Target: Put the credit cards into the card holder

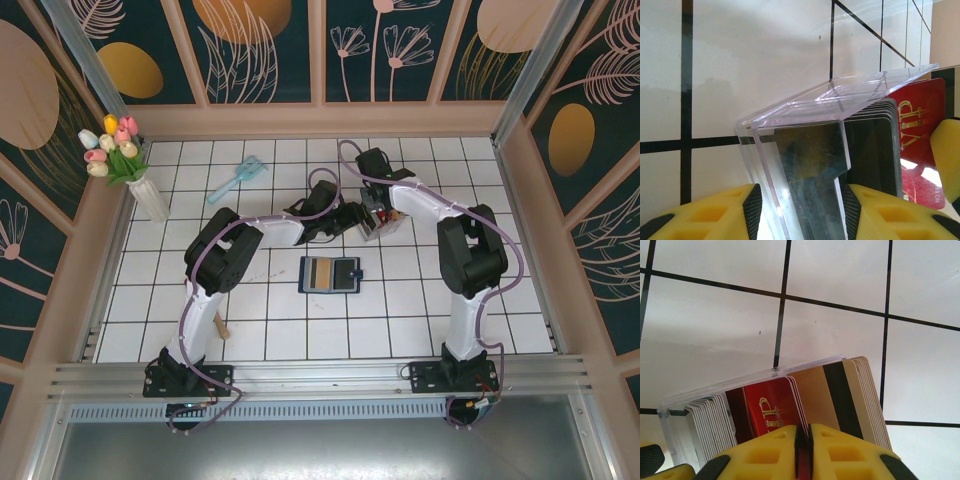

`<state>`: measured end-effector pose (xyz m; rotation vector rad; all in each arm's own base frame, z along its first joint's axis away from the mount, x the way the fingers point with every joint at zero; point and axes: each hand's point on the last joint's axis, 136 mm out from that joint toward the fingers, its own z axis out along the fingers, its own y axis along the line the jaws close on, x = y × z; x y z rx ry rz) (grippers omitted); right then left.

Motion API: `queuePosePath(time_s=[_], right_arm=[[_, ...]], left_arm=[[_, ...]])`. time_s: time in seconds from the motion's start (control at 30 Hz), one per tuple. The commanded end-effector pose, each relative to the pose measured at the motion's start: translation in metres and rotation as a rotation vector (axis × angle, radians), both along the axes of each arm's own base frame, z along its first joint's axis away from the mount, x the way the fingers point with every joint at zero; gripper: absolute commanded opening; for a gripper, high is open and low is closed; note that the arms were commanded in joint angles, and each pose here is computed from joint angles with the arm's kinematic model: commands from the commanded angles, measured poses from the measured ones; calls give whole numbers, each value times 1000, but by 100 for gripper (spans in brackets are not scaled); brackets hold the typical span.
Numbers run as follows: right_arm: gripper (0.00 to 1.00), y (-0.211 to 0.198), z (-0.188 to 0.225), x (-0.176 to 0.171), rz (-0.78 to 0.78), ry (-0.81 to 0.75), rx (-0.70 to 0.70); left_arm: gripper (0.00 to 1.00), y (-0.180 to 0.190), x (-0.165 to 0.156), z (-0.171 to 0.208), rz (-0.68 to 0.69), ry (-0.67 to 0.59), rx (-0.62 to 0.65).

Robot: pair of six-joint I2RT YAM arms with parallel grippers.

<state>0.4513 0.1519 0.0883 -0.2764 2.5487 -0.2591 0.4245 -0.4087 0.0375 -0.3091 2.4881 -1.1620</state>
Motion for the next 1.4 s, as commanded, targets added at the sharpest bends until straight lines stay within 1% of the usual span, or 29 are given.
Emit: queuePosePath(time_s=[0.0, 0.03, 0.1, 0.13, 0.17, 0.23, 0.37, 0.6, 0.73, 0.77, 0.8, 0.83, 0.87, 0.93, 0.97, 1.07, 1.13, 1.37], right_arm=[[12, -15, 14, -1, -25, -22, -20], [8, -14, 15, -1, -22, -22, -19], [6, -13, 15, -1, -22, -21, -12], [2, -12, 15, -1, -14, -17, 0], [1, -10, 13, -2, -8, -11, 8], [4, -7, 13, -3, -3, -5, 19], [3, -2, 11, -4, 13, 8, 51], [2, 18, 18, -9, 69, 35, 180], [1, 19, 15, -11, 64, 45, 198], [3, 17, 16, -10, 56, 38, 198], [13, 11, 16, -8, 32, 30, 186], [20, 6, 16, -6, 15, 25, 172], [24, 1, 16, -5, 0, 20, 152], [25, -4, 12, -3, 0, 22, 110], [27, -7, 9, -3, -5, 28, 89], [29, -9, -2, -5, -6, 55, 61], [32, -9, -10, -6, -5, 68, 47], [32, -7, -30, -9, 0, 101, -18]], left_arm=[[50, 7, -13, -29, -7, 76, 52], [50, 7, -13, -30, -7, 77, 52], [50, 7, -13, -30, -8, 78, 50], [50, 7, -13, -30, -8, 78, 51], [50, 7, -13, -31, -8, 79, 52], [50, 8, -13, -31, -7, 79, 53], [50, 7, -14, -31, -9, 81, 53], [50, 7, -13, -29, -7, 77, 51], [50, 7, -13, -29, -8, 78, 49], [50, 8, -13, -29, -7, 77, 50], [50, 7, -13, -28, -7, 76, 51], [50, 8, -14, -29, -8, 77, 52], [50, 7, -13, -28, -7, 76, 50], [50, 8, -13, -29, -8, 78, 50], [50, 8, -13, -29, -8, 78, 51], [50, 7, -13, -29, -7, 76, 50], [50, 7, -13, -29, -8, 77, 48], [50, 6, -13, -29, -12, 78, 49]])
